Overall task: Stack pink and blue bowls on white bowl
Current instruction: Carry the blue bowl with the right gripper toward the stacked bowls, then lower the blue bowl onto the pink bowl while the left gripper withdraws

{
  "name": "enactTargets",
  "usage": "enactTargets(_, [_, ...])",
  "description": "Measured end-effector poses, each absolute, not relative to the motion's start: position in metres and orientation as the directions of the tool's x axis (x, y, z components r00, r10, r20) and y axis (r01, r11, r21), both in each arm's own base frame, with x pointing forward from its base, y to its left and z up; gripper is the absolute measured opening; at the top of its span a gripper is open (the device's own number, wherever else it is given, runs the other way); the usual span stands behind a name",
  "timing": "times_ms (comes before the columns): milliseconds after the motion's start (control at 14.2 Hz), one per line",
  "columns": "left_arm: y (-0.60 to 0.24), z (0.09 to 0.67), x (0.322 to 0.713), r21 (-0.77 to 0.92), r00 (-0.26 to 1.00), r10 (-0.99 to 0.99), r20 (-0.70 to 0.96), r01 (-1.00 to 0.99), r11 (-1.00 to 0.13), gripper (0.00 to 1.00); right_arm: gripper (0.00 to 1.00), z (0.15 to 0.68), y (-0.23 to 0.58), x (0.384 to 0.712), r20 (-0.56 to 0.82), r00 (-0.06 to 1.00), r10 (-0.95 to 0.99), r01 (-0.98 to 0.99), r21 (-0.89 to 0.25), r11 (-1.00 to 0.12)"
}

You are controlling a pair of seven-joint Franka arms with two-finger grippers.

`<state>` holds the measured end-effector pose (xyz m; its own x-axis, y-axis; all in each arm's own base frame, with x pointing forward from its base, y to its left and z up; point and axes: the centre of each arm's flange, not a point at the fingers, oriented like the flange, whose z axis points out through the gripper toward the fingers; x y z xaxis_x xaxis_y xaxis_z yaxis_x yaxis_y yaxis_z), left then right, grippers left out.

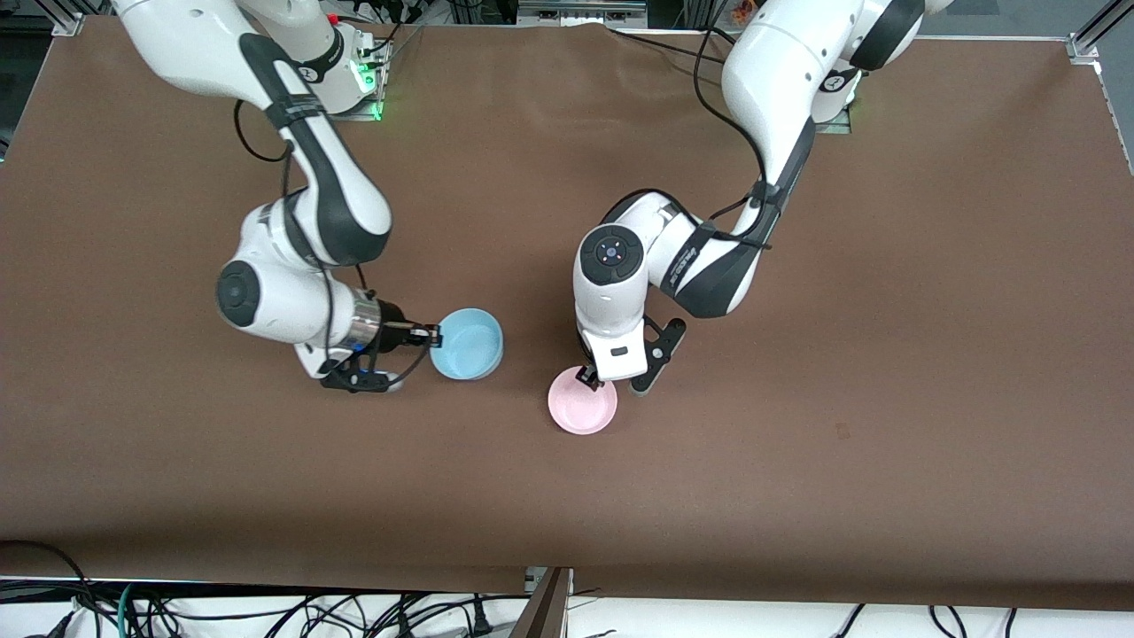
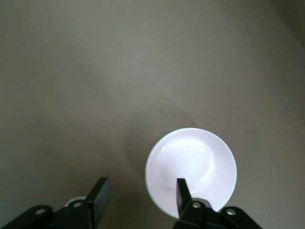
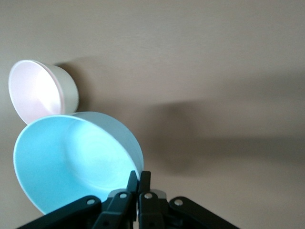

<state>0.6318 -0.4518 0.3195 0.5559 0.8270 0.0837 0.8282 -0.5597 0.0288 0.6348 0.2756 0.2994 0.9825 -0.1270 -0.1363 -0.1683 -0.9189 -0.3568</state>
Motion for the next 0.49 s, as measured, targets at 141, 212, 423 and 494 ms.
enactTargets(141, [-0.443, 0.349, 0.632, -0.005, 0.585, 0.807, 0.078, 0.810, -0.587, 0.68, 0.02, 0.299, 0.303, 0.635, -0.140, 0.974, -0.180, -0.220, -0.361, -0.907])
enactTargets(212, [-0.436, 0.363, 0.634, -0.021, 0.604, 0.794, 0.062, 0.796, -0.604, 0.68, 0.02, 0.300, 0.315, 0.637, -0.138, 0.967, -0.214, -0.250, -0.366, -0.896])
enactTargets(423, [-0.391, 0.414, 0.642, -0.066, 0.673, 0.739, -0.010, 0.737, -0.673, 0.68, 0.02, 0.297, 0.357, 0.638, -0.118, 0.943, -0.311, -0.331, -0.398, -0.855])
enactTargets(494, [-0.369, 0.434, 0.645, -0.078, 0.704, 0.710, -0.028, 0.706, -0.704, 0.68, 0.02, 0.295, 0.372, 0.636, -0.113, 0.935, -0.337, -0.353, -0.411, -0.841])
